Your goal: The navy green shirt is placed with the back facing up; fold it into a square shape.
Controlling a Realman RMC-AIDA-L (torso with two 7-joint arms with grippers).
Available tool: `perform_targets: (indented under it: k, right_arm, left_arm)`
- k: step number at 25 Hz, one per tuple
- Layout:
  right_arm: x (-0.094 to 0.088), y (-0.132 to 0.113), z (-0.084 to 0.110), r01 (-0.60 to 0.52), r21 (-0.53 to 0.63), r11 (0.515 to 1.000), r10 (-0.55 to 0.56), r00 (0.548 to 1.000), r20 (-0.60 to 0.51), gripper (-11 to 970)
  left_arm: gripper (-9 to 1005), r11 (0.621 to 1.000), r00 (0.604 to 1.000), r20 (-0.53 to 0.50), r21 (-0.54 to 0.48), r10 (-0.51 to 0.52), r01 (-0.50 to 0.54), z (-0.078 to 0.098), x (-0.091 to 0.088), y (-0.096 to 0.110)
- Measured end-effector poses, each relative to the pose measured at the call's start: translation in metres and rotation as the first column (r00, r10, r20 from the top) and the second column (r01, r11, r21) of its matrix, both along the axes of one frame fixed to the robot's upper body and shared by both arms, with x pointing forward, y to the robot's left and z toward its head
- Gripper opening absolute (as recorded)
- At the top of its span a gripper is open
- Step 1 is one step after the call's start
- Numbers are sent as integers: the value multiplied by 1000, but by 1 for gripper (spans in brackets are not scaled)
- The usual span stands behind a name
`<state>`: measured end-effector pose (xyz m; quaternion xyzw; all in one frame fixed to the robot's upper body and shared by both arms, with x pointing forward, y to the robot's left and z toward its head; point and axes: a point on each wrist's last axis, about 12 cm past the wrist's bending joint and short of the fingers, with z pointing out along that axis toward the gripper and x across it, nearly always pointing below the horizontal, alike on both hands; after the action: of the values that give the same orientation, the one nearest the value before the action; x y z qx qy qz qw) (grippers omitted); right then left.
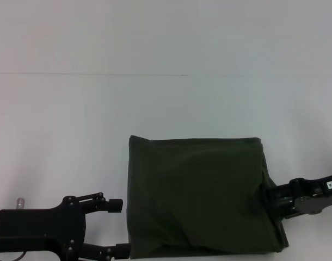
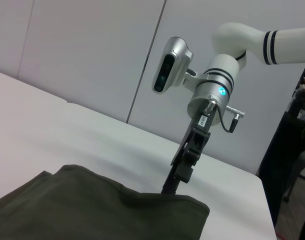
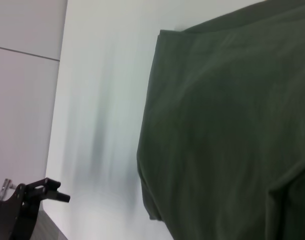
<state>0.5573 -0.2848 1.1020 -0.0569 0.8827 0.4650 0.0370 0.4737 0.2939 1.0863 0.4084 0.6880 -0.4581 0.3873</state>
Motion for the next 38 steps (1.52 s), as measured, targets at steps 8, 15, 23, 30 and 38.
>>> perform_targets:
  k: [8,15,23,30,38]
  right_arm:
    - [1,4,-4,6,-14,1000,-6,1000,9,729]
    - [0,7,-6,-6,-26,1000,6,1000,-2,709]
    - [-1,11,-8,-41,-45,998,41,999,2,541]
    - [-2,11,-8,-43,-44,998,43,999,0,246]
    - [-5,7,-9,-48,-41,998,48,999,-2,17]
  left_arm:
    - [965,1000,1000,-1,-1,-1,1,0,0,0]
    - [965,1000,1000,-1,-2,-4,4,0,1,-1]
    - [965,1000,1000,1,0,-4,4,1,2,-2]
    - [965,1000,1000,2,0,-3,3,1,2,-2]
    - [965,1000,1000,6,2,-4,4,1,3,-2]
